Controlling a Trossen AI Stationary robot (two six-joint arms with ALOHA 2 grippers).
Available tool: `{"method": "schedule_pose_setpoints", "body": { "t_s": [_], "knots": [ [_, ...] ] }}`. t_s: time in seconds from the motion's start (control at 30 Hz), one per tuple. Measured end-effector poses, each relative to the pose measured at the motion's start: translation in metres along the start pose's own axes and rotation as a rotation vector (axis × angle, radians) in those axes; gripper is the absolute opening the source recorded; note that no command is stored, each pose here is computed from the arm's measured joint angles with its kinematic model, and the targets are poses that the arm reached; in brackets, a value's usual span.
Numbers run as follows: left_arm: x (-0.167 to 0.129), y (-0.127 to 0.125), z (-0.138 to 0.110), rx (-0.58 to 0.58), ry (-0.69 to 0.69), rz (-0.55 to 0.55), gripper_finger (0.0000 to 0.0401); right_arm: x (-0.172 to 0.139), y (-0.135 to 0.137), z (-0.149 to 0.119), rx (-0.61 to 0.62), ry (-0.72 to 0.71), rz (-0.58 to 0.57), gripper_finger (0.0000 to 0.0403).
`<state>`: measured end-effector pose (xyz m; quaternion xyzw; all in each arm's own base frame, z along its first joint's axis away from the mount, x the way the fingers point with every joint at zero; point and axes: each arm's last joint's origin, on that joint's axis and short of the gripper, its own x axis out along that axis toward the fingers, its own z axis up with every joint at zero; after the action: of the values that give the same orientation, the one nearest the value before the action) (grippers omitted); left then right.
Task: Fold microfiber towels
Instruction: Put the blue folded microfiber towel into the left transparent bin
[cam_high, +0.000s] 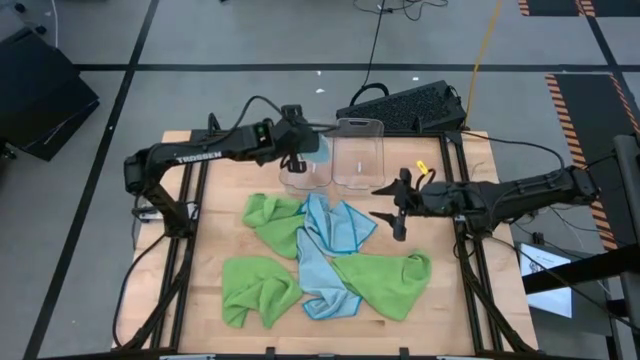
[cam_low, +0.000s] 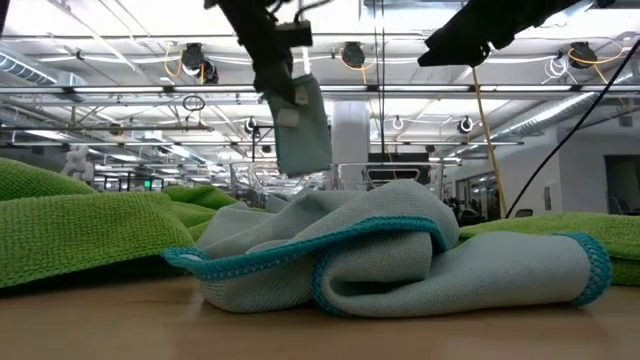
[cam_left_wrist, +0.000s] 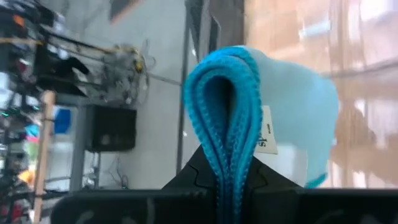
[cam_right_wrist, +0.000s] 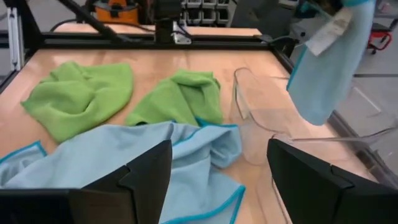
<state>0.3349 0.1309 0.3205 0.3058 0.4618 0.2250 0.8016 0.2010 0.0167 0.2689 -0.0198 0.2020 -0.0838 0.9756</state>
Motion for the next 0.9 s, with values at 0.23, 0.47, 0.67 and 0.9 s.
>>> {"method": "schedule_pose_setpoints", "body": {
  "t_s": [0.23,0.47,0.67,0.9],
  "knots": [
    [0.043,0.013,-0.014,0.013,0.007,-0.012,0.0012,-0.001,0.005,0.000,-0.019,-0.008,0.023,0.0254],
    [0.089,0.020,-0.032,0.083,0.064,0.022,0.0012,-0.002,0.006,0.001,-0.029,-0.016,0.026,0.0253],
    [0.109,0.019,-0.042,0.060,0.123,0.024,0.0012,-0.002,0.006,0.001,-0.034,-0.018,0.026,0.0253],
    [0.115,0.007,-0.039,0.054,0.134,-0.013,0.0012,-0.002,0.006,0.004,-0.030,-0.046,0.026,0.0253]
  ]
}}
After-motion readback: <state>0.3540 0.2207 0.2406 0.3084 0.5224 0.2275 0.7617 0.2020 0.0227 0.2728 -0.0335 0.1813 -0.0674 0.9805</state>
